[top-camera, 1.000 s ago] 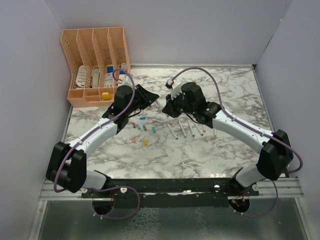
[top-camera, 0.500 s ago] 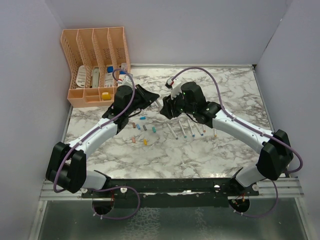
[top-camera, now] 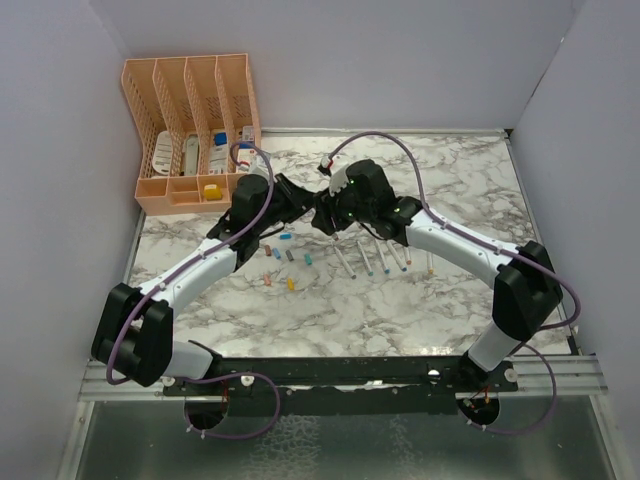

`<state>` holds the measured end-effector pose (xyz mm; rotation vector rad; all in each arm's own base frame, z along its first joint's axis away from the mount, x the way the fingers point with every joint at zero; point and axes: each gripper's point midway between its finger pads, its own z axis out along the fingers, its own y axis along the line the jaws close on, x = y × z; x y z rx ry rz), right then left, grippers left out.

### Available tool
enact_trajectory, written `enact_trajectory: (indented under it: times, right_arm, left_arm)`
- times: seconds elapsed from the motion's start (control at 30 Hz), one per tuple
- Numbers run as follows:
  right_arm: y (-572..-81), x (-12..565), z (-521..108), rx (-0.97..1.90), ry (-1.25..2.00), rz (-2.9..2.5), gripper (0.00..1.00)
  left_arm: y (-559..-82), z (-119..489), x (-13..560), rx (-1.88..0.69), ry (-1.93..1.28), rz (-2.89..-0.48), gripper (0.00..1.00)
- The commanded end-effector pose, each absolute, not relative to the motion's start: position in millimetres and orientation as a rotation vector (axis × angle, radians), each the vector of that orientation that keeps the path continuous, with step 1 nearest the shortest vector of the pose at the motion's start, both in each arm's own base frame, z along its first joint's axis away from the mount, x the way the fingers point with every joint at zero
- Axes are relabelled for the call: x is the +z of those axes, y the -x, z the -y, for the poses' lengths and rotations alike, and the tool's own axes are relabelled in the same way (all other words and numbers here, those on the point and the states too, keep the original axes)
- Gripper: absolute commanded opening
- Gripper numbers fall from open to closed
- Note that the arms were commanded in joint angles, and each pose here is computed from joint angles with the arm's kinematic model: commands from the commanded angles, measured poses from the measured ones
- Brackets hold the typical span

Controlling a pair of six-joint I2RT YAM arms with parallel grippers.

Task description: Open the pen caps

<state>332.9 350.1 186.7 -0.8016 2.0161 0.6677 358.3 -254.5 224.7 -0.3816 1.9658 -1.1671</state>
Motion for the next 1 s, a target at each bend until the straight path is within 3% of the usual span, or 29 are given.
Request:
enact_trajectory:
  times: [0.0,0.2,0.37,0.97]
  right_arm:
    - [-339.2,206.1,-364.2,0.702,0.814,-1.951,0.46]
    - [-340.0,209.5,-364.6,0.700,0.812,-1.944,0.28]
    - [-337.3,201.5,-360.7,0.689,0.811,-1.972,0.02]
    - [-264.1,153.7,-290.4,0.676,0.715,-2.148,0.01]
  left_arm:
    - [-350.3,257.8,231.8,-1.192,0.343,-1.947,0.00]
    - [-348.3,257.1,221.9,-1.174,0.347,-1.975,0.00]
    - [-348.3,257.7,214.8,-1.169,0.352,-1.992,0.00]
    - [-427.6,219.4,217.1,-0.999,0.496,-1.912,0.00]
